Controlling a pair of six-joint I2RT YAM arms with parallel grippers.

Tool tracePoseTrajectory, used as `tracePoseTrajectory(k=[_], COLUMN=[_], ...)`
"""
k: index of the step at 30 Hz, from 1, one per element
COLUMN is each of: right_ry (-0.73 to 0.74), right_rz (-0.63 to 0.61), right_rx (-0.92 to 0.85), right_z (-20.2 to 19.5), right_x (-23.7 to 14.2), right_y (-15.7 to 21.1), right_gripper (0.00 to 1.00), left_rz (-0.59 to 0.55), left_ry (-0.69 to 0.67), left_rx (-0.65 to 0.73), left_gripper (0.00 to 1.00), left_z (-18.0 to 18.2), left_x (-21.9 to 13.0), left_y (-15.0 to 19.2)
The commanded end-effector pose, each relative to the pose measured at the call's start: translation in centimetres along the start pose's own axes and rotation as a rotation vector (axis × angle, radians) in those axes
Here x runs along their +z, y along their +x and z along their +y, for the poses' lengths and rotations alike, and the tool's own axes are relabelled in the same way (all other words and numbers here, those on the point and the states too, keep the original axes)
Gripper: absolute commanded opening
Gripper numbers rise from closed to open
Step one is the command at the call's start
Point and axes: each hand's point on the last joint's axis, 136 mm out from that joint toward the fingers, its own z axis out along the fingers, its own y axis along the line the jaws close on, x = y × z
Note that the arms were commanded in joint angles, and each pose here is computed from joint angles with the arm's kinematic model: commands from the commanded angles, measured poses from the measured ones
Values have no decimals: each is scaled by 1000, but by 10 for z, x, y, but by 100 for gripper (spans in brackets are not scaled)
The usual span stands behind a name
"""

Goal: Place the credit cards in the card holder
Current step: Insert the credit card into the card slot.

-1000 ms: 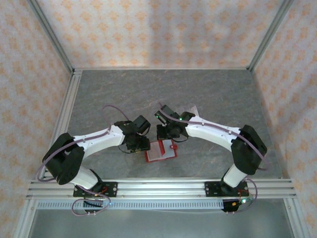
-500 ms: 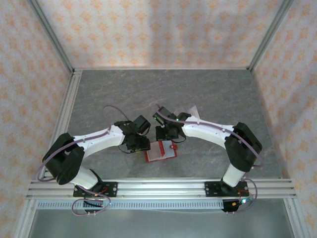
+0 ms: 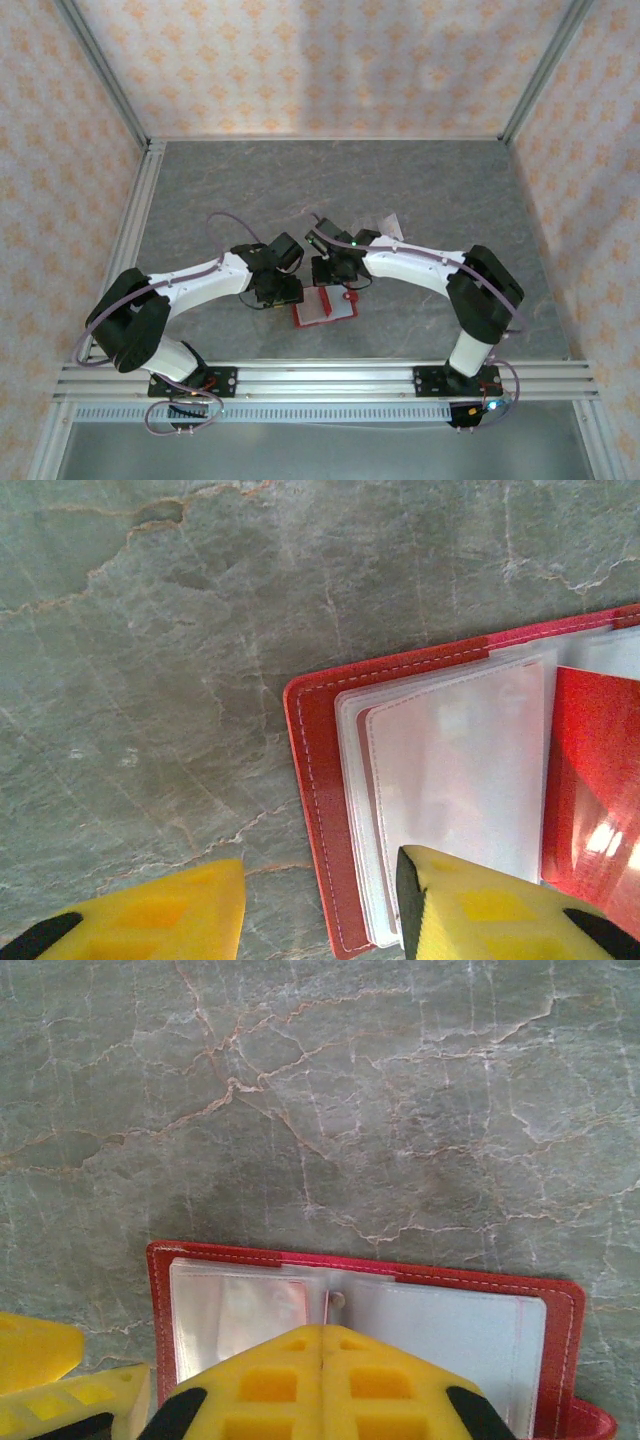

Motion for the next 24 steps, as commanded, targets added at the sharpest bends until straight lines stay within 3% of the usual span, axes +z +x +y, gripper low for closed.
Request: tracePoseTrajectory(k=[1,11,24], right_ry=[26,-7,-30], right_rz=[1,42,84], right_rx=[4,13,23], right_z=[-5,-3,-6], right_x=[6,11,2], right_y=[5,16,33], right_gripper=[0,14,17], left_rz=[2,6,5], left_ry=[-4,-3,-4], left_rx=[6,6,4], left_gripper=[45,45,45], left_z=[0,0,-1], left_x=[-2,1,3], left_y=[3,3,2])
